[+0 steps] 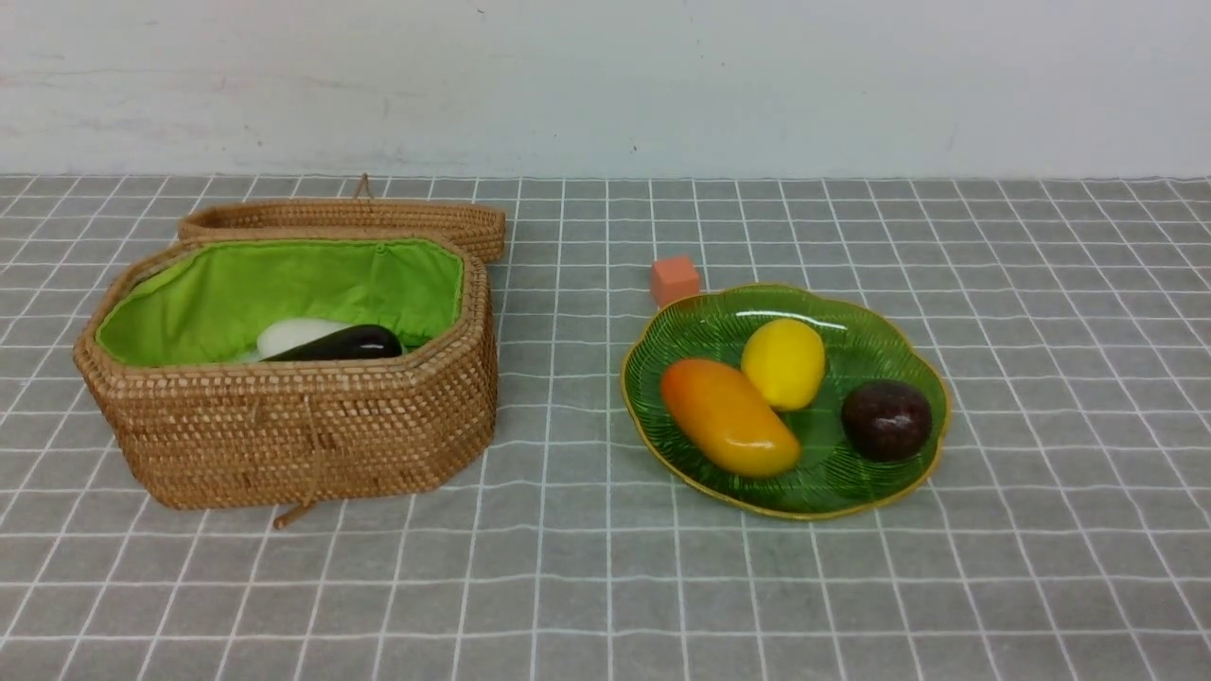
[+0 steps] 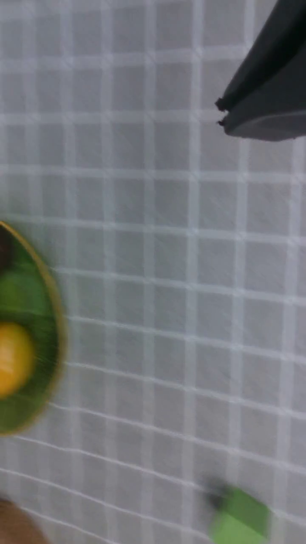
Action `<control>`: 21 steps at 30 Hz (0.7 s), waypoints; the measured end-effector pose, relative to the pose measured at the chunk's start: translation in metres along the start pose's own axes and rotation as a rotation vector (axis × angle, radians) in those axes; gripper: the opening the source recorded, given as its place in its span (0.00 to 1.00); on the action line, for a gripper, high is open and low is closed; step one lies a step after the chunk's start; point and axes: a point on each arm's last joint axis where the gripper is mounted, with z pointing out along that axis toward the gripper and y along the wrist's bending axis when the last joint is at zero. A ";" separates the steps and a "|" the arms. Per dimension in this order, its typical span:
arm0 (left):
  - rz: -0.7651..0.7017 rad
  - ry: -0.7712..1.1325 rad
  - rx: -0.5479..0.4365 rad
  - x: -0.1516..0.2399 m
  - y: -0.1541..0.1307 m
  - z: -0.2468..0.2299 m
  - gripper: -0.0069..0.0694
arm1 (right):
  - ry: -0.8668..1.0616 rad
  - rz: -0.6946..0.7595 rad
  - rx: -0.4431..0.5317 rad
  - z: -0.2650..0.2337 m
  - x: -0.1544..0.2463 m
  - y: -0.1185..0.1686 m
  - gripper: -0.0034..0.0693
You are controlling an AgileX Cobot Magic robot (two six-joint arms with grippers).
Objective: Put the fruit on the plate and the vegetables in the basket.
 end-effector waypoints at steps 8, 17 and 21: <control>0.000 0.000 0.000 0.000 0.000 0.000 0.40 | -0.340 -0.042 0.156 0.005 0.046 -0.018 0.04; 0.000 -0.001 0.000 0.000 0.000 0.000 0.40 | -0.342 -0.040 0.182 0.061 0.117 -0.031 0.04; 0.000 -0.001 0.000 0.000 0.000 0.000 0.40 | -0.357 -0.045 0.182 0.061 0.117 -0.031 0.04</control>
